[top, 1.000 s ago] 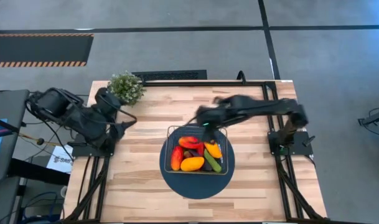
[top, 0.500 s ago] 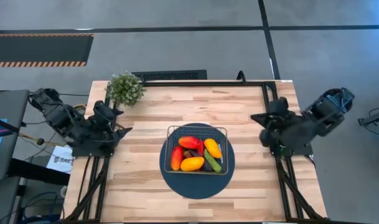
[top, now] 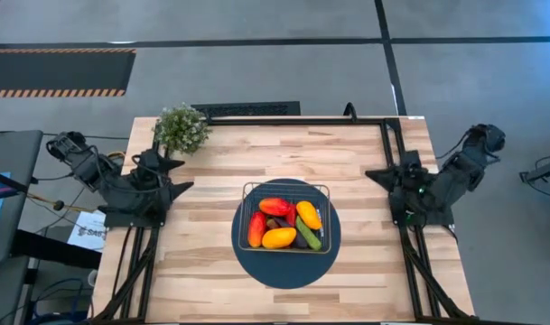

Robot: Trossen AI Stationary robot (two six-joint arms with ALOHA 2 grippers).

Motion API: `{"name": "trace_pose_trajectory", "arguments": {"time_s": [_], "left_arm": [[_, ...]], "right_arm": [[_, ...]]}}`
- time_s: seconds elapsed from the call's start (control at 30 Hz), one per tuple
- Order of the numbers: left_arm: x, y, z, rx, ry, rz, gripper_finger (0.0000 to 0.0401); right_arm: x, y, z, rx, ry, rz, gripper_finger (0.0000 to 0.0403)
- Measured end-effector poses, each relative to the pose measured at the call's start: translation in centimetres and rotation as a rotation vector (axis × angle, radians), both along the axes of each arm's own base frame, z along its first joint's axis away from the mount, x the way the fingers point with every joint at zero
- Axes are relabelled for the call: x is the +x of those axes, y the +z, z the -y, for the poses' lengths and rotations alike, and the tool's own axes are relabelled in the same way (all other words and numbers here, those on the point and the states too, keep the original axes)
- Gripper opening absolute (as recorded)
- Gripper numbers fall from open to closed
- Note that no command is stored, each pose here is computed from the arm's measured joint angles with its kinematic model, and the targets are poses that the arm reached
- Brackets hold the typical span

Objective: Build produce basket
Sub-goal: Return to Home Position

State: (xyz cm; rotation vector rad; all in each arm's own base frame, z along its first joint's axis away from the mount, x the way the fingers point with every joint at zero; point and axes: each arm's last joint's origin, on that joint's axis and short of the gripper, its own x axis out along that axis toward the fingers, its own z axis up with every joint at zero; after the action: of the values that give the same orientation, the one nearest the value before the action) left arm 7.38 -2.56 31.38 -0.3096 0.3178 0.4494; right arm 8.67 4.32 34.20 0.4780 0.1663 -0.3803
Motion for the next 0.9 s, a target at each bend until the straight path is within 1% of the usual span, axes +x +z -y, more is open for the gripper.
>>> {"name": "trace_pose_trajectory", "arguments": {"time_s": [0.13, 0.23, 0.33, 0.43, 0.53, 0.63, 0.7, 0.8, 0.9], "left_arm": [[0.5, 0.3, -0.1, 0.043, 0.024, 0.007, 0.0377], [1.0, 0.5, -0.3, 0.099, 0.057, -0.002, 0.0377], [1.2, 0.5, -0.6, 0.114, 0.081, -0.013, 0.0377], [1.2, 0.5, -0.7, 0.111, 0.083, -0.018, 0.0377], [1.2, 0.8, -0.8, 0.12, 0.092, 0.006, 0.0377], [1.4, 1.0, -0.7, 0.158, 0.081, 0.01, 0.0377], [1.7, 0.6, -0.5, 0.173, 0.075, 0.021, 0.0377], [2.5, -0.6, -0.1, 0.191, 0.064, 0.037, 0.0377], [3.0, -2.6, 0.1, 0.184, 0.068, 0.054, 0.0377]], "right_arm": [[-1.3, -0.5, 1.6, -0.051, -0.011, 0.109, 0.0], [-2.5, -0.5, 2.9, -0.094, -0.017, 0.167, 0.0], [-3.8, -0.3, 3.9, -0.102, -0.012, 0.228, 0.0], [-4.4, -0.9, 4.3, -0.126, 0.022, 0.261, 0.0], [-4.7, -1.8, 4.4, -0.138, 0.075, 0.316, 0.0], [-4.9, -2.7, 4.4, -0.16, 0.121, 0.383, 0.0], [-4.9, -3.6, 4.3, -0.173, 0.149, 0.409, 0.0], [-4.9, -4.7, 4.2, -0.164, 0.196, 0.439, 0.0], [-4.5, -5.5, 3.9, -0.177, 0.243, 0.401, 0.0]]}}
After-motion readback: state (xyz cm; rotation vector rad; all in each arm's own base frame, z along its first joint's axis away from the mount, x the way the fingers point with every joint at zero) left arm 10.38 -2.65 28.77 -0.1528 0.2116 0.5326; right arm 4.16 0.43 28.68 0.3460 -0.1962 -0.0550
